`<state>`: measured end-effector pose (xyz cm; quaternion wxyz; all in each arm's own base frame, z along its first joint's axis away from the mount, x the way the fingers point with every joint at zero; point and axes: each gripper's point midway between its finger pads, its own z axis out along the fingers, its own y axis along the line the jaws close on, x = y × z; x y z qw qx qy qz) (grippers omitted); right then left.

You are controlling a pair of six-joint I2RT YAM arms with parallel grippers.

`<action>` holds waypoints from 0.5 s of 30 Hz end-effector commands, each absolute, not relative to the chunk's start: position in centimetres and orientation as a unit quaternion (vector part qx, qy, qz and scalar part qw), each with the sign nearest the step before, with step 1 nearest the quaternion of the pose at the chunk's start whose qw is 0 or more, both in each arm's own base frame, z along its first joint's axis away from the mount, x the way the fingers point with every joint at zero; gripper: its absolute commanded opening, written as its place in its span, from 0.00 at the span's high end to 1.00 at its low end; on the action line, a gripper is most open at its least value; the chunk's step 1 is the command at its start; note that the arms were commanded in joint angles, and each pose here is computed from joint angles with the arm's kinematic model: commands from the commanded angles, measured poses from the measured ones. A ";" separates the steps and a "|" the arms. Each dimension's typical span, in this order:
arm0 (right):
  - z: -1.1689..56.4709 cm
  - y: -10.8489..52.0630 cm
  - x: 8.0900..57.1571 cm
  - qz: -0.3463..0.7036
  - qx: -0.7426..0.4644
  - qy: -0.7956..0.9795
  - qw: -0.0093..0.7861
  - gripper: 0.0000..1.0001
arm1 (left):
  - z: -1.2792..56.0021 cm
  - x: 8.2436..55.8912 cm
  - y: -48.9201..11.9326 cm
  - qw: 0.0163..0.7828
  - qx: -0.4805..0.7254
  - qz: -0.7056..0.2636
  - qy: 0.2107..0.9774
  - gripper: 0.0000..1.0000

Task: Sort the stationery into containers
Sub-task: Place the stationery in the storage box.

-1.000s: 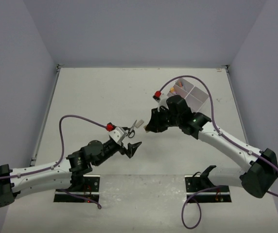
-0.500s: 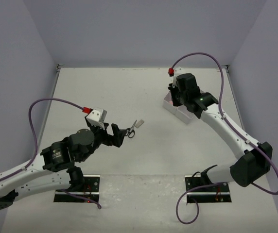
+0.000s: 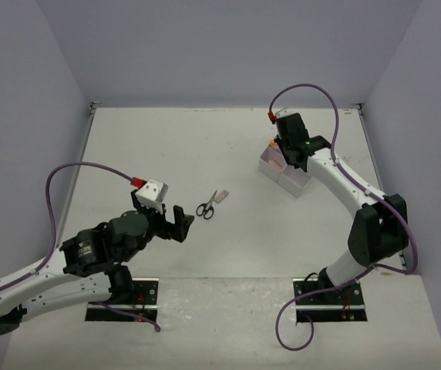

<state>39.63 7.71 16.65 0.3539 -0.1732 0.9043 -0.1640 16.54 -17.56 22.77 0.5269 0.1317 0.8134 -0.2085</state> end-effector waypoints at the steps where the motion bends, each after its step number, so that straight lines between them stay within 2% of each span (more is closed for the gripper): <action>1: 16.3 6.5 39.9 -0.183 -0.164 0.904 0.350 0.97 | 22.7 16.5 -17.3 0.528 0.143 -0.202 0.812 0.00; 4: 15.2 5.9 40.0 -0.193 -0.163 0.908 0.334 0.91 | 22.6 16.5 -17.3 0.529 0.140 -0.201 0.812 0.00; 15: 13.4 3.1 40.5 -0.246 -0.129 0.912 0.303 0.85 | 22.3 16.4 -17.4 0.524 0.143 -0.202 0.815 0.00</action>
